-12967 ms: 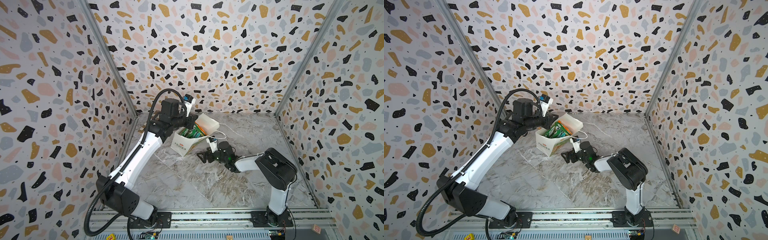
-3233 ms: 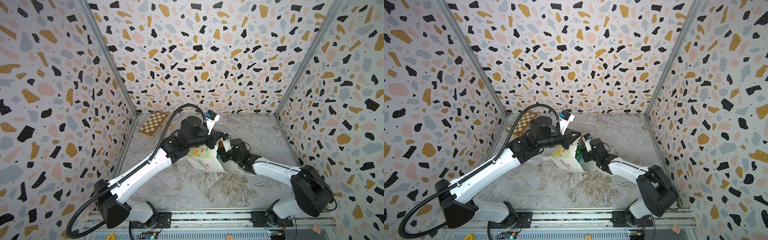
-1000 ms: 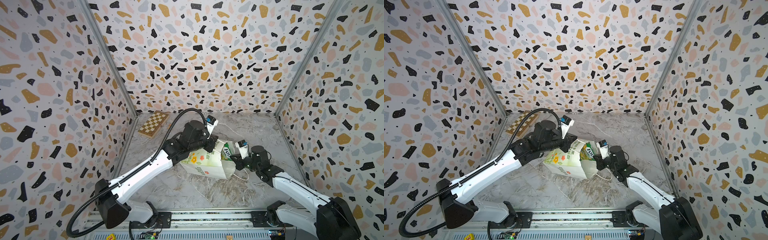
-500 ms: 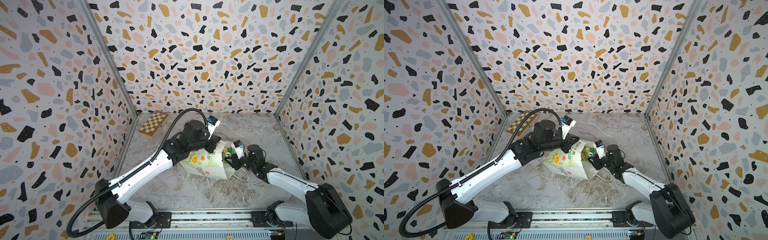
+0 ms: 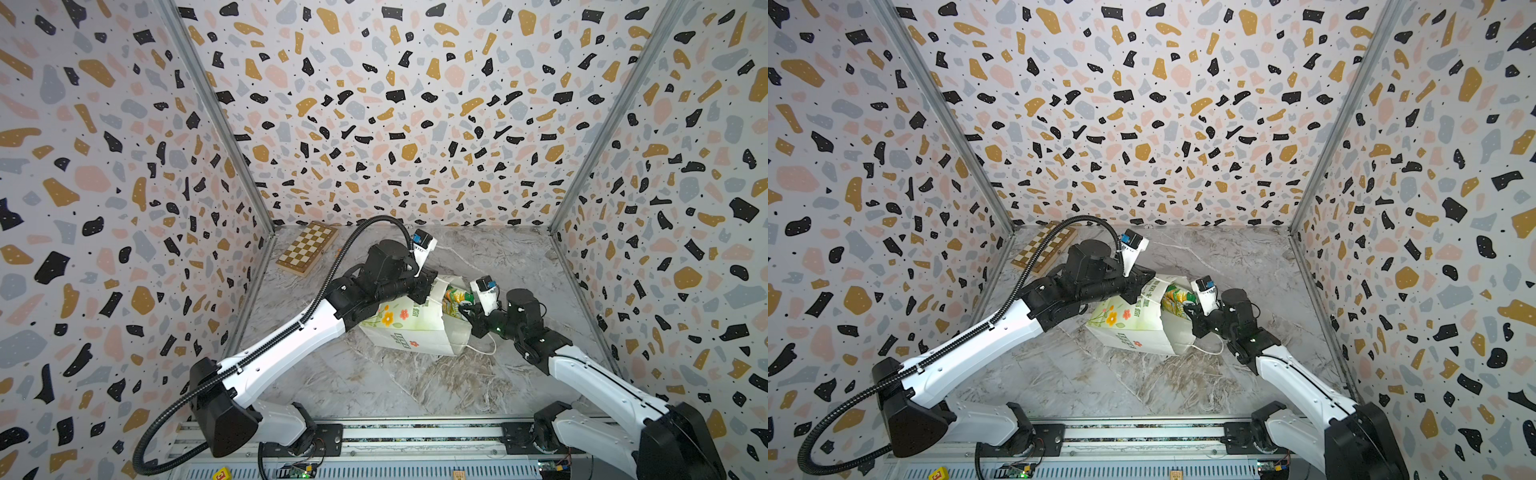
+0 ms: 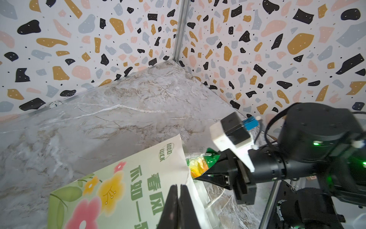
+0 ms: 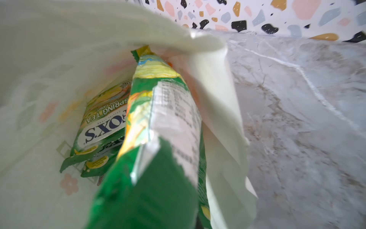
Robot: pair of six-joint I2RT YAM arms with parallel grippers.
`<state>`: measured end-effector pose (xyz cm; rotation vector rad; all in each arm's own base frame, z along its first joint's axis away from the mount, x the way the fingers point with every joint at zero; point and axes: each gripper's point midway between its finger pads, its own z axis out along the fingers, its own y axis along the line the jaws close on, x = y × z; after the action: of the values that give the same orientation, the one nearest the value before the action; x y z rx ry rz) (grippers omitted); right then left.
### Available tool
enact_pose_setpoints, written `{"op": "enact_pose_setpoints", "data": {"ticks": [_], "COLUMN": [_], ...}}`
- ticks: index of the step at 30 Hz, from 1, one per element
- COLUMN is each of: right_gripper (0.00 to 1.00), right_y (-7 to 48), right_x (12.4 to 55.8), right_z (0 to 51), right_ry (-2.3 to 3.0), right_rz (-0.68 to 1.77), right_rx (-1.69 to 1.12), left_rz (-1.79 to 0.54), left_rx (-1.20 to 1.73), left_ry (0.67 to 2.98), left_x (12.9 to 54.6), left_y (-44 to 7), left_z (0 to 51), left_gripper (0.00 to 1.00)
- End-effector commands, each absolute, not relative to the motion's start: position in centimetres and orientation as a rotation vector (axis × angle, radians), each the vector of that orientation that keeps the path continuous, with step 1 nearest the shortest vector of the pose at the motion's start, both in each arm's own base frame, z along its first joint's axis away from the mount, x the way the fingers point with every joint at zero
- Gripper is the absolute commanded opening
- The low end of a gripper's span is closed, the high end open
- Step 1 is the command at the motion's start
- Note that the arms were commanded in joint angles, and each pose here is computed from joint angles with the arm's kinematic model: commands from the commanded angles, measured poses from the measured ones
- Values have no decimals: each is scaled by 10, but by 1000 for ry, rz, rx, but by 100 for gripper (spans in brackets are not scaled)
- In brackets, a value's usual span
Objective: Take the snacks out of the paper bag
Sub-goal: 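Pull the green Fox's packet out of the bag opening with the right gripper, then lower the green packet onto the table beyond the bag and open the right gripper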
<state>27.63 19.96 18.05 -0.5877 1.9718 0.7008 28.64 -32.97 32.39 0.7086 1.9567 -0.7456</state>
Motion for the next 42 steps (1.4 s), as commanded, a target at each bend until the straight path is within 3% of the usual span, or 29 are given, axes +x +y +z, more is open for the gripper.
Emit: {"op": "enact_pose_setpoints", "data": {"ticks": [1,11,20,31,42], "right_gripper": [0,0,0,0,0], "right_y": [185,119,84,85,86], "right_x": [280,284,303,390,459], "right_z": [221,277,269,214,163], "right_ry": [1898,1801,1844,1994,2094], "right_rz": [622,336,225,577,726], "right_rx": [-525,-234,-75,-87,-79], "left_rz": [-694,-671,-678,-710,-721], "left_rx": [690,687,698,719,737], "left_ry": [1937,1946,1943,1929,1916], "left_x": [293,295,294,289,284], "left_y": [-326,-323,-325,-328,-327], "left_z": [329,325,326,330,331], "left_gripper": [0,0,0,0,0]}}
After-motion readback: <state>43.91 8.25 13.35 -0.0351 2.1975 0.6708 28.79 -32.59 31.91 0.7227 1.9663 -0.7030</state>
